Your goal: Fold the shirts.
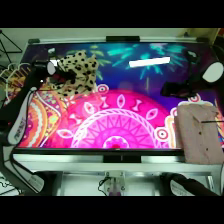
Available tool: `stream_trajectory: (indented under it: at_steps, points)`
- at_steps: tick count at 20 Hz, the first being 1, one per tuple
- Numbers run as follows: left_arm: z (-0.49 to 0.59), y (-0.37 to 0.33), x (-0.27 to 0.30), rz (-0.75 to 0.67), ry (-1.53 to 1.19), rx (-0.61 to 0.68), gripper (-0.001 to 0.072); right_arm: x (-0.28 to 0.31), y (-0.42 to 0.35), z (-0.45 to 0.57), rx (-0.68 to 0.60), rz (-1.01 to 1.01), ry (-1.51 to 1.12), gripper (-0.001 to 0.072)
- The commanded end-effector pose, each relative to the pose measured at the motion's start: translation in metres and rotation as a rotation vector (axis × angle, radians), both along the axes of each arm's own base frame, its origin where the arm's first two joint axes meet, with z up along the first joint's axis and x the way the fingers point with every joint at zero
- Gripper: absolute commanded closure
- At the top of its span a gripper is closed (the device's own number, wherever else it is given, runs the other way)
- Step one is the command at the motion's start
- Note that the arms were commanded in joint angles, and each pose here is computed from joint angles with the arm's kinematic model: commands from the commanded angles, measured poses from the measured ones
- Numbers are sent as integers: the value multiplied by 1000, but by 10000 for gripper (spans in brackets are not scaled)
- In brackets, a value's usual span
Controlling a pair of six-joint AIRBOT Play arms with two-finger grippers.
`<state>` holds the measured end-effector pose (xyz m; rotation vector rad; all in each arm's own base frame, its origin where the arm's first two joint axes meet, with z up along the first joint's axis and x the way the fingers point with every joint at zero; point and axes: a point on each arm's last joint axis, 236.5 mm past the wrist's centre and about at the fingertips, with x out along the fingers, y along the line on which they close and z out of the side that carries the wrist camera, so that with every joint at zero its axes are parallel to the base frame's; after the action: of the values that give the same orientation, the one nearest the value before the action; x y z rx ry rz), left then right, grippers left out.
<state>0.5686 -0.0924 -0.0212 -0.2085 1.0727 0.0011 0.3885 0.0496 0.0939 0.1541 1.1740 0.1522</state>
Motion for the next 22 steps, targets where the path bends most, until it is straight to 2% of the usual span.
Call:
stream_trajectory:
  at_steps: [1, 3, 4, 5, 6, 9, 11, 13, 17, 19, 22]
  points:
    - [-50, -12, 17, -2, 80, -124, -11, 0, 2, 0, 8, 2, 0, 83]
    - [-59, -14, 27, 10, 52, -140, 6, -1, 2, 0, 8, 3, 6, 83]
    - [-56, -14, 31, 12, 32, -142, 229, -3, 2, -1, 8, 5, 12, 84]
    - [-47, -14, 34, 13, 15, -152, 551, -5, 4, -2, 12, 8, 24, 83]
    - [-31, -18, 38, 0, -11, -163, 660, -7, 5, -2, 17, 11, 30, 83]
    - [61, -48, 41, -169, -182, -143, 662, -7, 8, 0, 24, 35, 22, 84]
    - [155, -84, 20, -309, -347, -110, 662, -11, 8, 8, 9, 68, 0, 84]
    - [260, -123, -29, -420, -530, -117, 662, -19, 5, 32, -17, 89, -72, 84]
    - [420, -165, -168, -587, -810, -183, 663, -56, -23, 113, -145, 55, -310, 83]
    - [441, -161, -217, -635, -816, -180, 662, -86, -29, 156, -171, 36, -445, 83]
    - [405, -155, -239, -625, -643, -190, 662, -129, -20, 188, -127, 36, -543, 84]
